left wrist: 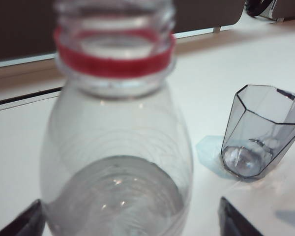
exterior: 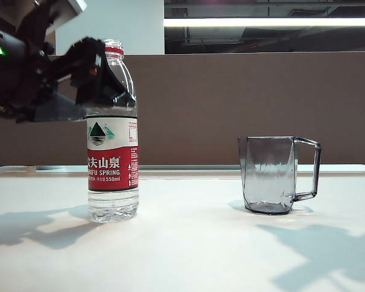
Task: Pick up the mineral water bottle with the left hand on the table and pour water into the mug until it's half full.
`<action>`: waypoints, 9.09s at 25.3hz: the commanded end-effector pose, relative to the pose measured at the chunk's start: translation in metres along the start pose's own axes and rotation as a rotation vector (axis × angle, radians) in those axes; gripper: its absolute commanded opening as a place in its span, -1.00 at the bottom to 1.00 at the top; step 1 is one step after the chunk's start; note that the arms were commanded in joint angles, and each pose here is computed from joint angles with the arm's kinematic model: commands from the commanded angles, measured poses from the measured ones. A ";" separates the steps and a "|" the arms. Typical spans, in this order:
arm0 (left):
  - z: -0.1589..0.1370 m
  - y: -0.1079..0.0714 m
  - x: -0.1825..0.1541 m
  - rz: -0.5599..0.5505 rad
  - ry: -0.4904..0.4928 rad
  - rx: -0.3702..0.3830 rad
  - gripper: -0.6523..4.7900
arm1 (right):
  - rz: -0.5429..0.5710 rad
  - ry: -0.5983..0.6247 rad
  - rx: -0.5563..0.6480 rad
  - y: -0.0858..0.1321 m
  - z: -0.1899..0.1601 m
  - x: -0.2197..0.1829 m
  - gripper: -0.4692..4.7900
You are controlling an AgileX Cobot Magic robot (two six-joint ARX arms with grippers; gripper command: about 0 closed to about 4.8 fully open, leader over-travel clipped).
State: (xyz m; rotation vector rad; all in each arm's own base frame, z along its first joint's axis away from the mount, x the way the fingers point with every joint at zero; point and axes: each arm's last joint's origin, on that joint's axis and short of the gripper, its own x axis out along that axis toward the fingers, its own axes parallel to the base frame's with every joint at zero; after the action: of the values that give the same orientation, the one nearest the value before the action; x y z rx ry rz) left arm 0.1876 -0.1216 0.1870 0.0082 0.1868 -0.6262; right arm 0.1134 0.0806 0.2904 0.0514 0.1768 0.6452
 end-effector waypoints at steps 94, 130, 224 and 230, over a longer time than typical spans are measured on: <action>0.050 0.006 0.132 -0.003 -0.035 0.214 -0.09 | -0.150 0.095 -0.003 -0.005 -0.009 -0.002 -0.85; 0.041 -0.026 0.194 -0.088 -0.023 0.491 -0.09 | -0.173 0.100 -0.004 -0.005 -0.010 -0.002 -0.85; 0.055 -0.030 0.207 -0.078 -0.067 1.162 -0.09 | -0.174 0.100 -0.005 -0.006 -0.010 -0.002 -0.85; 0.056 -0.028 0.207 -0.070 -0.071 1.197 -0.09 | -0.173 0.100 -0.005 -0.006 -0.010 -0.002 -0.85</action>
State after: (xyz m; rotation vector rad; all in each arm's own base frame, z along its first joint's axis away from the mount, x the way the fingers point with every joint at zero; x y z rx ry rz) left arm 0.3441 -0.2689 0.1913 1.1271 -0.1892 -0.7796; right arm 0.1135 0.0750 0.2774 -0.0081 0.2947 0.4774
